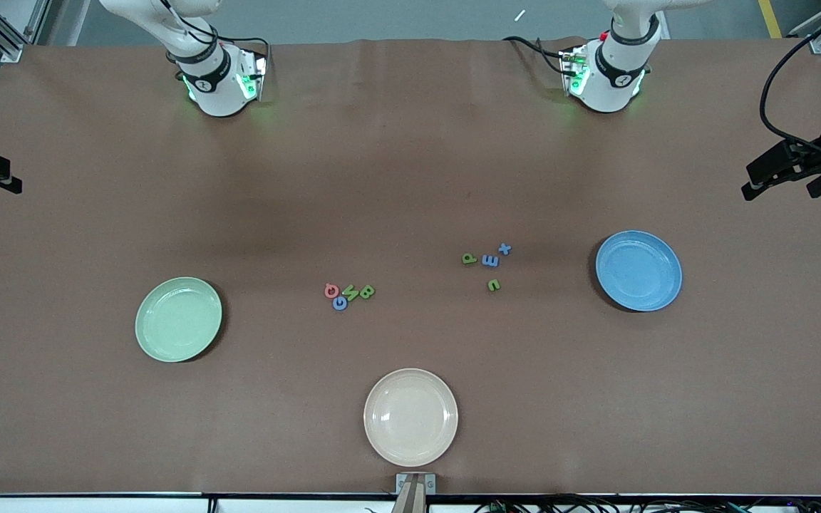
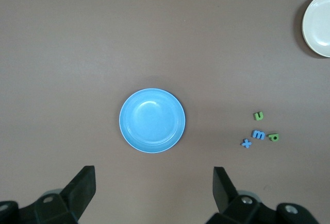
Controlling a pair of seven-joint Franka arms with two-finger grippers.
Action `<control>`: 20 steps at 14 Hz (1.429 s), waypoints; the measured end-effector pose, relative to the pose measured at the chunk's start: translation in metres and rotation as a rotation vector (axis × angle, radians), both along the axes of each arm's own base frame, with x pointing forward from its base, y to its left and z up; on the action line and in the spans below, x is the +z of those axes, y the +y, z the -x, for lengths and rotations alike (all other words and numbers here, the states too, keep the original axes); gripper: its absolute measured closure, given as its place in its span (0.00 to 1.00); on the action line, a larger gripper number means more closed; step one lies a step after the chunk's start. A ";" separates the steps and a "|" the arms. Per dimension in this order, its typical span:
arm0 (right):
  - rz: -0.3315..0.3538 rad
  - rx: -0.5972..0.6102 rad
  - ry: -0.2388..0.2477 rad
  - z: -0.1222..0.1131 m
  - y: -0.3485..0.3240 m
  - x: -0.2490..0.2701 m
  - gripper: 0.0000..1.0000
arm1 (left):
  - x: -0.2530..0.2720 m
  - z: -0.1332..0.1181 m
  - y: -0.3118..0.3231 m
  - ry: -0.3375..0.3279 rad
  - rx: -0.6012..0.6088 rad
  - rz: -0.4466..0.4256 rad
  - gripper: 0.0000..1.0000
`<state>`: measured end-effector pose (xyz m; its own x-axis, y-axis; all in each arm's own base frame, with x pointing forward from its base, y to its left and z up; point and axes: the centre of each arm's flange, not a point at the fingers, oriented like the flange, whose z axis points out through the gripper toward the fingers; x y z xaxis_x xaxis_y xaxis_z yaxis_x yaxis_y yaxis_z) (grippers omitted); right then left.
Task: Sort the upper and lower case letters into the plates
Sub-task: 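Move the left gripper from the blue plate toward the lowercase letters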
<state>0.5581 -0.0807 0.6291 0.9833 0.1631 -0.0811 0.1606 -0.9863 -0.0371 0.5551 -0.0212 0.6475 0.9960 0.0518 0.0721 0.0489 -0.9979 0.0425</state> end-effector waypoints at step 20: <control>-0.009 -0.009 -0.055 0.033 -0.006 0.010 0.00 | -0.170 -0.036 -0.121 0.303 0.165 -0.032 0.00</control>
